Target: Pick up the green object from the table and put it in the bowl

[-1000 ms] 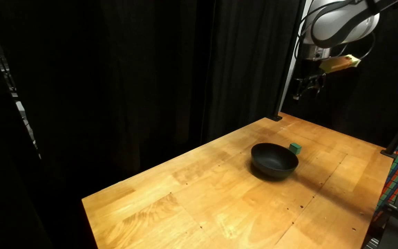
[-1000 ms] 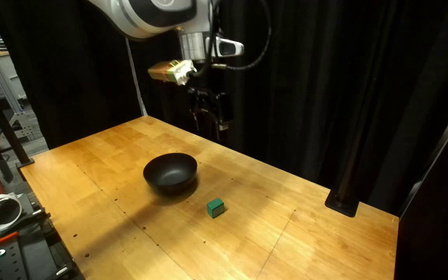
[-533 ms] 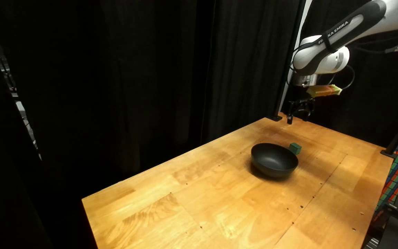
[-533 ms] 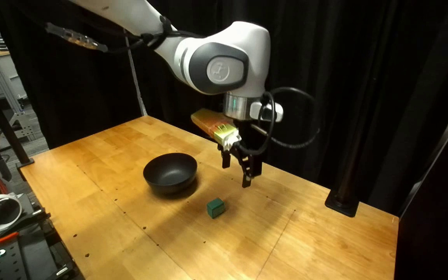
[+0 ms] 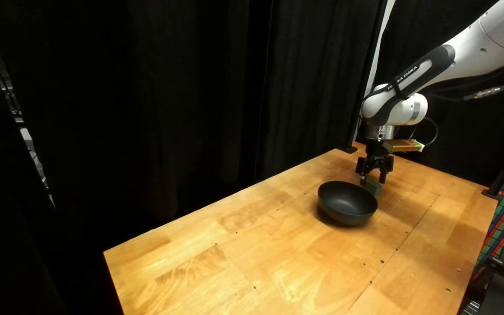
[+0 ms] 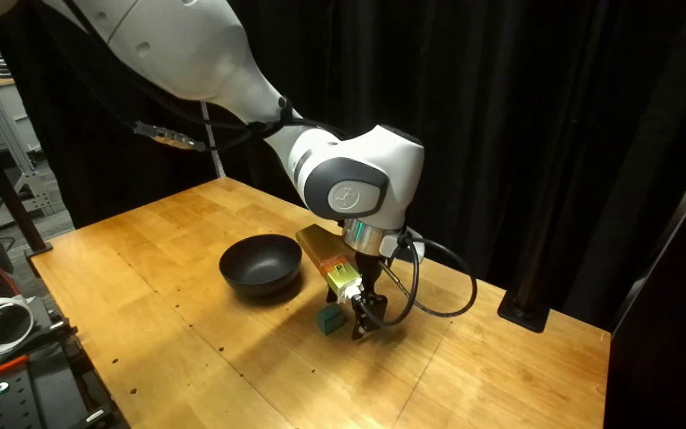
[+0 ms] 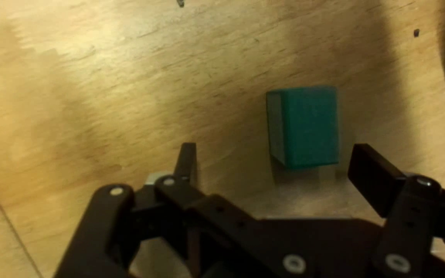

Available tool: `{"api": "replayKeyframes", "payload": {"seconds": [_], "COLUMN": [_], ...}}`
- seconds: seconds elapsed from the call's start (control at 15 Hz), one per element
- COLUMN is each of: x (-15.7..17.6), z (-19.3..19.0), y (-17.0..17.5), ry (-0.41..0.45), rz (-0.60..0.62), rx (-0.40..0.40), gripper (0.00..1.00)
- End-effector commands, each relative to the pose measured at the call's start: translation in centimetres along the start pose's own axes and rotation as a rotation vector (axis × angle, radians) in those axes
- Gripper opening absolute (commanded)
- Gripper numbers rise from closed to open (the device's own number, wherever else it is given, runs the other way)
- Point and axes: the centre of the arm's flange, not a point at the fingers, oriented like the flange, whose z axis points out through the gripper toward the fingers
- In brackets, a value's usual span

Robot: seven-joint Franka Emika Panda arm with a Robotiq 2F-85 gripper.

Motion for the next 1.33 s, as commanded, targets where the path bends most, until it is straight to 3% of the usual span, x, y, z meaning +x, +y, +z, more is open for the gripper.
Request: {"api": "replayKeyframes", "payload": {"seconds": [0.0,0.07,0.2,0.53,0.73,0.93,1.2,1.27], "x": [1.3,0.7,-0.3,-3.7,-6.7,-9.7,-11.2,-11.3], "z": [0.9,0.9,0.3,-1.8,-4.8,-7.3,-7.8,-7.5], "y": [-1.0,-1.5,-1.7,-1.9,-2.9,-6.7,-12.2,-13.5], "ry": [-0.036,-0.045,-0.056,-0.096,-0.147,-0.102,-0.071,-0.058], "rz": [-0.037,-0.044,-0.039,0.022,-0.035,-0.123,-0.239,-0.261], "rx": [0.039,0.036,0.034,0.007,0.037,0.013,0.005,0.005], "gripper": [1.00,0.75,0.66,0.27,0.08,0.08,0.08,0.58]}}
